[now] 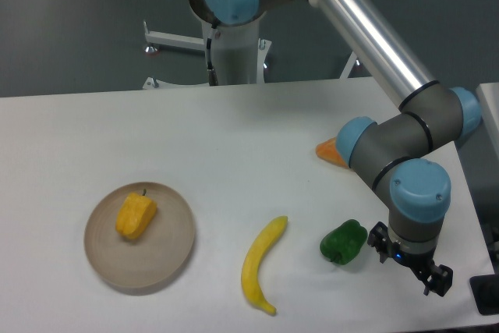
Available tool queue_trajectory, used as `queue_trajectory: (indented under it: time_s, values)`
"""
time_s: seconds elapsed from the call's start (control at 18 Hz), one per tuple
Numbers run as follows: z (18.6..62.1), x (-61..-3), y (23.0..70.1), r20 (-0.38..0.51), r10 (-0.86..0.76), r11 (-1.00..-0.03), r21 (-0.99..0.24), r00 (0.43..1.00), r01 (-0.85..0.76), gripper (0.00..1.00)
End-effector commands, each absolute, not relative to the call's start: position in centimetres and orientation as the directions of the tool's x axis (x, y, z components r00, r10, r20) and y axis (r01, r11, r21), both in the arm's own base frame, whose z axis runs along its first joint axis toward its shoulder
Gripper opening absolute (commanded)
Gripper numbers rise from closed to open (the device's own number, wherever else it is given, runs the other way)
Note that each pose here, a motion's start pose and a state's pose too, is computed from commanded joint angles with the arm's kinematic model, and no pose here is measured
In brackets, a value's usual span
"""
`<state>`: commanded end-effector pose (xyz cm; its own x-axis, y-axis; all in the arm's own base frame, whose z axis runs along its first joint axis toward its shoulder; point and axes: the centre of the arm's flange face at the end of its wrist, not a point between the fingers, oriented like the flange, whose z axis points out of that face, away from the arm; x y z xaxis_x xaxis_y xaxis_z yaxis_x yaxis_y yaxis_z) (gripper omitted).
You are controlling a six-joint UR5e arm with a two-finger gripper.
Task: Pick up the yellow pepper from the plate
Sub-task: 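Lift the gripper away from the green pepper and swing toward the plate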
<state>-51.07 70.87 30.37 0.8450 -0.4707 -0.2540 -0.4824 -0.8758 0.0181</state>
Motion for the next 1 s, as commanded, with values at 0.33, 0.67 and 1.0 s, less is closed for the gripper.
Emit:
queue_trajectory:
  time_s: [0.33,0.67,1.0]
  values:
    - [31.1,-49.5,71.1,-0.249,-0.461,-0.881,0.014,0.852,-0.472,1.00]
    - [33.4,-42.8,70.5,-0.179,-0.378,-0.918,-0.052,0.908,-0.392,1.00]
    - [33.9,-30.6,70.2,-0.060,-0.266,-0.962,-0.039,0.962,-0.269,1.00]
